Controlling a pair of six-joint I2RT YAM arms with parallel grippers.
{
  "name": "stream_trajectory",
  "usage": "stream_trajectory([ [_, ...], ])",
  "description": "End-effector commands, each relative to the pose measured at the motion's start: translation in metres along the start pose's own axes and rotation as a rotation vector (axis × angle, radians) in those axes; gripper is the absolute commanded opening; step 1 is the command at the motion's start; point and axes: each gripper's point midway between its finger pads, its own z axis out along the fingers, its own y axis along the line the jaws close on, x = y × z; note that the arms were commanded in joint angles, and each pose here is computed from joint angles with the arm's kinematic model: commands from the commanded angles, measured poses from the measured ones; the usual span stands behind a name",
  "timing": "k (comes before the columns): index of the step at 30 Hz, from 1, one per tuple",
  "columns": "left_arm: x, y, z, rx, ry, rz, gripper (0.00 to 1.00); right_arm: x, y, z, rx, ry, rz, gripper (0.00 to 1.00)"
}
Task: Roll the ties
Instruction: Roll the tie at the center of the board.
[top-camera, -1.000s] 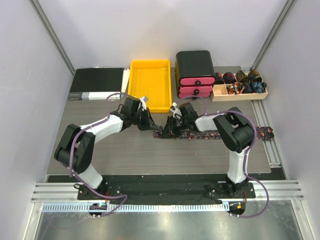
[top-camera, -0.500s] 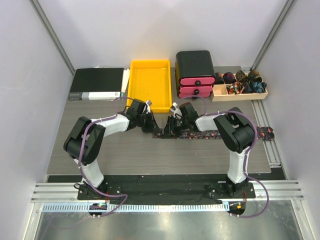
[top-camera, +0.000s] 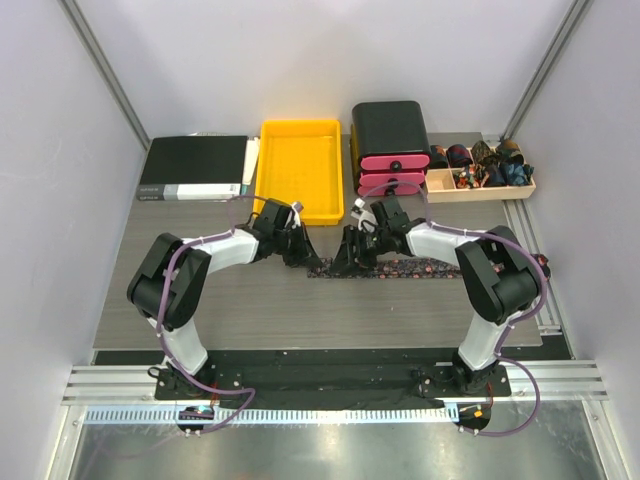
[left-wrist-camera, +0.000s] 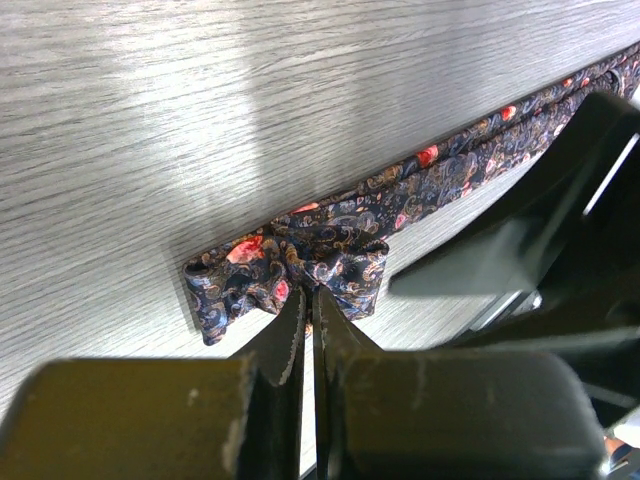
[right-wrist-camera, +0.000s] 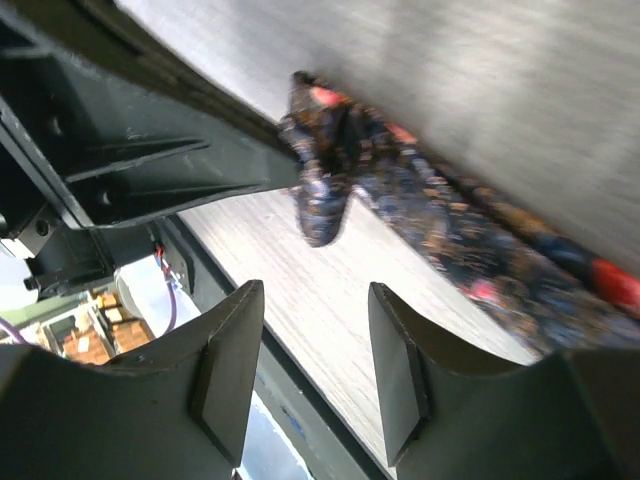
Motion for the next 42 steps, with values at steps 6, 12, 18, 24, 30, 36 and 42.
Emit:
stream_trajectory([
  [6,-0.009,-0.018,0.000,0.036,-0.018,0.051,0.00,-0.034,-0.005,0.001,0.007,-0.098,0.012,0.50],
  [12,-0.008,-0.015,0.007,0.025,-0.003,0.044,0.00,-0.040,-0.002,0.006,-0.023,-0.115,0.026,0.48],
  [18,-0.003,-0.014,0.015,0.029,0.023,0.047,0.00,-0.039,-0.012,0.012,-0.002,-0.106,0.029,0.43],
  [24,0.001,-0.016,0.010,0.042,0.041,0.060,0.01,-0.032,-0.027,0.019,0.031,-0.087,0.034,0.35],
  [30,0.006,-0.015,0.000,0.047,0.074,0.084,0.11,-0.025,-0.040,0.023,0.059,-0.076,0.041,0.21],
  [36,-0.021,-0.015,-0.052,0.078,-0.025,0.382,0.49,-0.020,-0.046,0.025,0.075,-0.062,0.044,0.09],
  [42,-0.019,-0.018,-0.083,0.163,-0.001,1.108,0.59,-0.017,-0.051,0.027,0.090,-0.044,0.043,0.04],
])
